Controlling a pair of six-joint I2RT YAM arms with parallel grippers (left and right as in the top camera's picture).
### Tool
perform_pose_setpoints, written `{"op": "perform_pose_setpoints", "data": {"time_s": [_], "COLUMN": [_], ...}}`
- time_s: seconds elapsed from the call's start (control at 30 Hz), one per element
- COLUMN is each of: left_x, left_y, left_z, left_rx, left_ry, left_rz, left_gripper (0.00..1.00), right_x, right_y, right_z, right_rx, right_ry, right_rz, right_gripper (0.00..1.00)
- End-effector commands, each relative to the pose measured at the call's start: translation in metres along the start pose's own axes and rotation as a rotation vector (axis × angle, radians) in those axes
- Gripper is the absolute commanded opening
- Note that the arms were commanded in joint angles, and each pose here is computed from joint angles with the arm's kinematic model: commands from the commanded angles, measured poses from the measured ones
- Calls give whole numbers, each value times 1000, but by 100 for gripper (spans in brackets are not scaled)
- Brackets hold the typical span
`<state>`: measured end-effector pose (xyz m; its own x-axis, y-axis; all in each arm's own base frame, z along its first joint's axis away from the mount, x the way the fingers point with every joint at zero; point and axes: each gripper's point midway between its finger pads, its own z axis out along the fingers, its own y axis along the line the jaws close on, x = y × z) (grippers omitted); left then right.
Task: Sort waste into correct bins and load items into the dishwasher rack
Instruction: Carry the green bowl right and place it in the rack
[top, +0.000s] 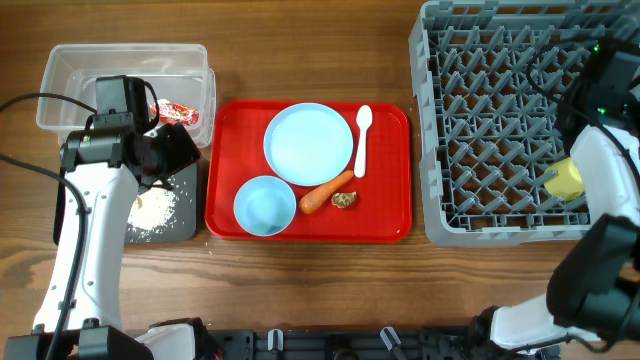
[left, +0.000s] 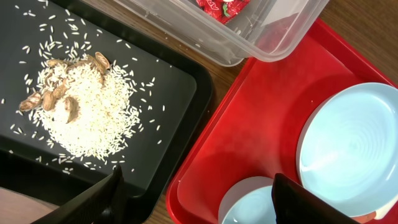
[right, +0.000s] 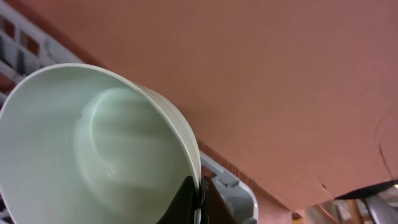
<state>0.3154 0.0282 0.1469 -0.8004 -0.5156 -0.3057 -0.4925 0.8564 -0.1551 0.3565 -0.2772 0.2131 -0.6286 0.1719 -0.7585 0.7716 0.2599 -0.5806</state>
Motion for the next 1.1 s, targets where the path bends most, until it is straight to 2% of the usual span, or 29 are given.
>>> {"op": "perform_pose_setpoints", "data": {"time_s": [0.0,0.13,0.57,0.67,1.07], "left_x": [-3,-3,-3,-3,-4], "left_y": [-1,-1,-1,-1,-1], "left_z": [-5,-5,-5,-5,-5], "left_rx": [12,13,13,13,15], "left_ry": [-17,-16,-17,-18,-20], "left_rz": [-18,-18,-48,-48,-48], "left_gripper": [77,77,80,81,82], "right_x": [14,16,27,20,4], "right_y": [18,18,35,22,15], "right_z": [11,19,26,25,24], "right_rx": [4,56,19,94,130], "right_ry": [25,23,42,22,-16], "right_rz": [-43,-26,-62,-42,-94], "right_gripper": [4,4,4,4,4]}}
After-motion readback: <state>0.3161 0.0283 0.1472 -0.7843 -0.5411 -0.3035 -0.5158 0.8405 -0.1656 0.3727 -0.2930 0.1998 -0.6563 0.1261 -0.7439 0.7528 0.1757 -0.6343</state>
